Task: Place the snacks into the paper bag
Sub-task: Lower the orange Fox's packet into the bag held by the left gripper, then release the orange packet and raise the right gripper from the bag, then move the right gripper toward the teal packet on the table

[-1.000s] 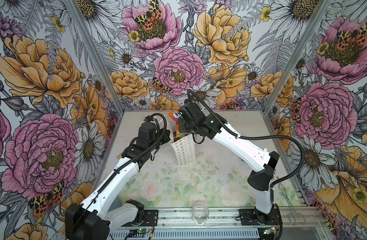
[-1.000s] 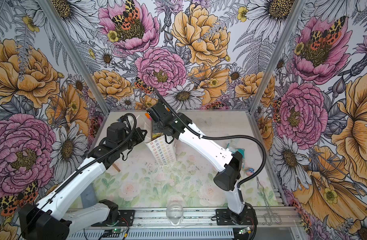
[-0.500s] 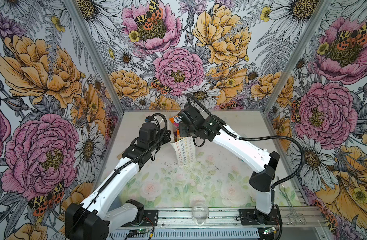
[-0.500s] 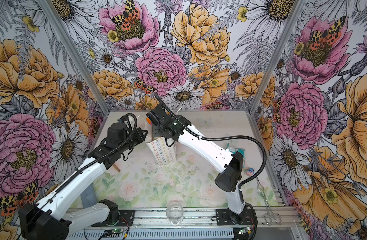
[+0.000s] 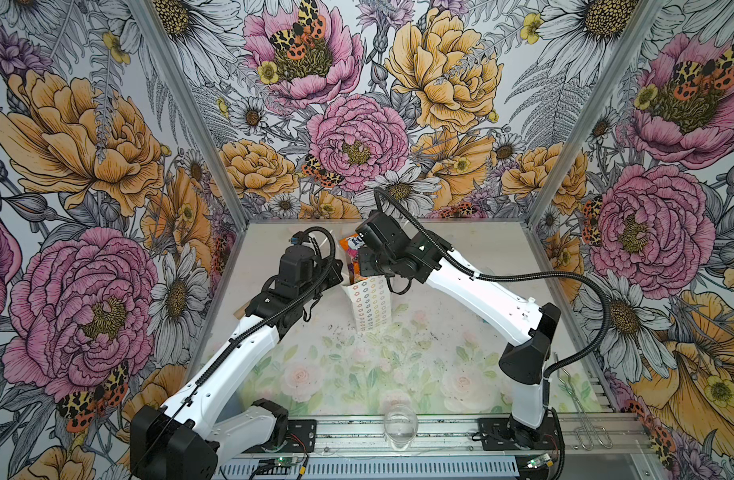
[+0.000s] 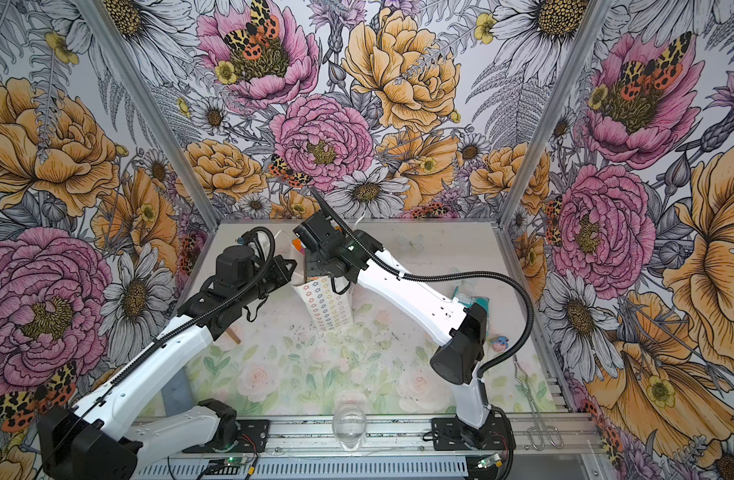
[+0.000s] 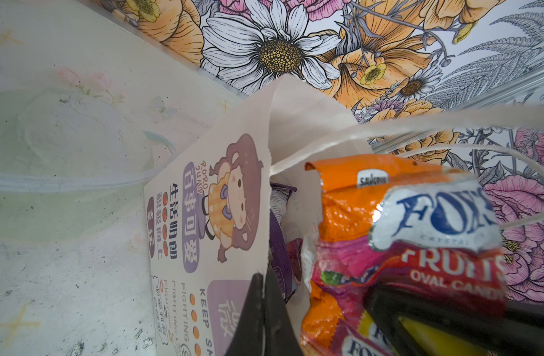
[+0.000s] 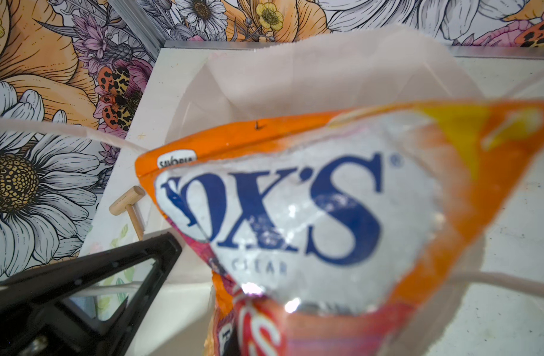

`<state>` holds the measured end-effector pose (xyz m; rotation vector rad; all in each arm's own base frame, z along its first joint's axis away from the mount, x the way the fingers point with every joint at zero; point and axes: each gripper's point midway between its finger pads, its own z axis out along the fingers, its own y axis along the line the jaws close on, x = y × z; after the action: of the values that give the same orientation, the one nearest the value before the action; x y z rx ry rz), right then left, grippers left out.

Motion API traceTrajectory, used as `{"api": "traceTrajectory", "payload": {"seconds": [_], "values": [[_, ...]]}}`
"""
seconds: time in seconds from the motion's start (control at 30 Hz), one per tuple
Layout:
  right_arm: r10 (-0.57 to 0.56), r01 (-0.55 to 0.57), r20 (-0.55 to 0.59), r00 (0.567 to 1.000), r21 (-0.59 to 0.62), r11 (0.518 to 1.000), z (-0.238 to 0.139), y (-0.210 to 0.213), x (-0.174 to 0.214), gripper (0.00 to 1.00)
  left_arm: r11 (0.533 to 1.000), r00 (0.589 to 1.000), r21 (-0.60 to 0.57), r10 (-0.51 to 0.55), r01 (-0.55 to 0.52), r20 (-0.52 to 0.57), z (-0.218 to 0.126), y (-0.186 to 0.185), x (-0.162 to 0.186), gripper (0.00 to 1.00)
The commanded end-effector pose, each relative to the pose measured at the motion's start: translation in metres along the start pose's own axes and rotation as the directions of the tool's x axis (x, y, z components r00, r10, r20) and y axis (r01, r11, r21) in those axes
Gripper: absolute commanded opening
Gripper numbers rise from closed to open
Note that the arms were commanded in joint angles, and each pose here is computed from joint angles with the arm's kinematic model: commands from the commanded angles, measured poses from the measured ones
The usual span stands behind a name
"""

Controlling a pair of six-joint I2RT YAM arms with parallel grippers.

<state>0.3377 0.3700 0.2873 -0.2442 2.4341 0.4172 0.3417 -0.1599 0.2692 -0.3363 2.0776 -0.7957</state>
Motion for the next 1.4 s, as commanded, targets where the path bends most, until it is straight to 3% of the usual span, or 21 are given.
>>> {"api": "traceTrajectory", "payload": {"seconds": [0.0,0.17,0.53,0.87,1.1,1.37], "values": [[0.023,-0.020,0.046,0.999,-0.063,0.998,-0.019,0.012,-0.014,0.21,1.000,0.998,0.025,-0.010,0.009,0.058,-0.002,-0.007,-0.011,0.00],[0.021,-0.017,0.054,0.998,-0.069,0.997,-0.022,0.014,-0.017,0.31,1.000,0.998,0.021,-0.009,0.008,0.060,-0.002,-0.007,-0.012,0.00],[-0.018,0.026,0.078,0.997,-0.106,0.994,-0.034,0.020,-0.026,0.43,1.000,0.998,0.017,-0.009,0.008,0.055,0.001,-0.006,-0.011,0.00],[-0.146,0.164,0.081,0.986,-0.321,0.933,-0.074,0.036,-0.036,0.59,1.000,0.998,0.013,-0.012,0.011,0.064,0.000,-0.005,-0.013,0.00],[-0.165,0.171,0.048,0.985,-0.353,0.920,-0.107,0.009,-0.029,0.64,1.000,0.998,0.015,-0.013,0.012,0.065,-0.001,-0.004,-0.014,0.00],[-0.236,0.237,0.030,0.971,-0.214,0.948,-0.144,-0.057,-0.005,0.68,1.000,0.997,0.011,-0.015,0.015,0.070,-0.003,-0.003,-0.015,0.00]]}}
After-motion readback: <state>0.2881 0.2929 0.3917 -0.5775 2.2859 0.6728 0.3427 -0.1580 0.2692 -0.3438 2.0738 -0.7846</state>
